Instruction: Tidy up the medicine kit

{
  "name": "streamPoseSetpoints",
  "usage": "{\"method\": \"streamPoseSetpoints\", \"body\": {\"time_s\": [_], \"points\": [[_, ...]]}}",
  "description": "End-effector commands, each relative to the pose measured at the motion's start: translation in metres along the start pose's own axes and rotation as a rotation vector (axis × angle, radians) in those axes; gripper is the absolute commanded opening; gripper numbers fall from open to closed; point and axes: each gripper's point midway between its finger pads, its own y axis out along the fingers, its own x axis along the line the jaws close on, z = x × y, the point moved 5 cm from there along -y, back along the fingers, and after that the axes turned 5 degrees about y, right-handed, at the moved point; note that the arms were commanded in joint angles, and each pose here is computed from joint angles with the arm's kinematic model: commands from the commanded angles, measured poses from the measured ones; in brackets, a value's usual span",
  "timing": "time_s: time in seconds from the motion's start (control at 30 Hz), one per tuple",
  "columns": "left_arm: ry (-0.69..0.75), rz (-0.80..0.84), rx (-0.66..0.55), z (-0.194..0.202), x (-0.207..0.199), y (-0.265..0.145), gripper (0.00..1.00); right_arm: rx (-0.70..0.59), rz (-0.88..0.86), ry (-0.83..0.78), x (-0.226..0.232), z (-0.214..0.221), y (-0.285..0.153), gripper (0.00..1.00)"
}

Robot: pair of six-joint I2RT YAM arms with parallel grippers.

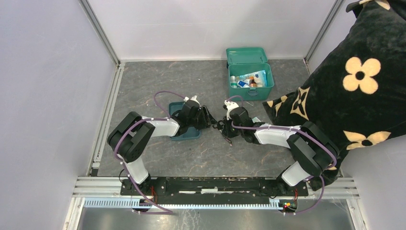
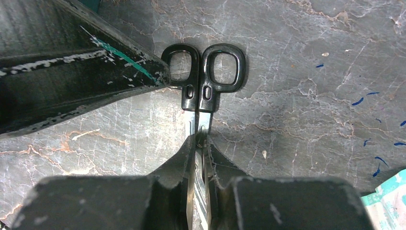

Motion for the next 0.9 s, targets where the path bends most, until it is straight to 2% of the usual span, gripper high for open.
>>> {"method": "streamPoseSetpoints", "body": {"time_s": [0.0,0.1,0.3,0.37,0.73,0.87], "points": [[-0.040,-0.005,-0.013,-0.002,-0.005,0.008,0.56,0.100,0.023,0.021,-0.010,0.028,-0.004,0.07],[-0.044,-0.026,-0.025,-0.002,-0.003,0.007,0.56,0.096,0.034,0.013,-0.011,0.025,-0.005,0.10],[-0.047,-0.108,-0.072,-0.005,0.008,-0.002,0.56,0.060,0.052,-0.013,-0.010,0.013,-0.015,0.32],[-0.051,-0.131,-0.073,-0.003,0.013,-0.004,0.56,0.046,0.065,-0.027,-0.010,0.008,-0.016,0.36],[-0.035,-0.279,-0.143,-0.004,0.038,-0.023,0.57,0.074,0.067,-0.080,0.006,0.008,-0.015,0.50],[-0.023,-0.234,-0.154,-0.004,0.033,-0.028,0.59,0.094,0.091,-0.101,0.007,0.011,-0.011,0.51]]}}
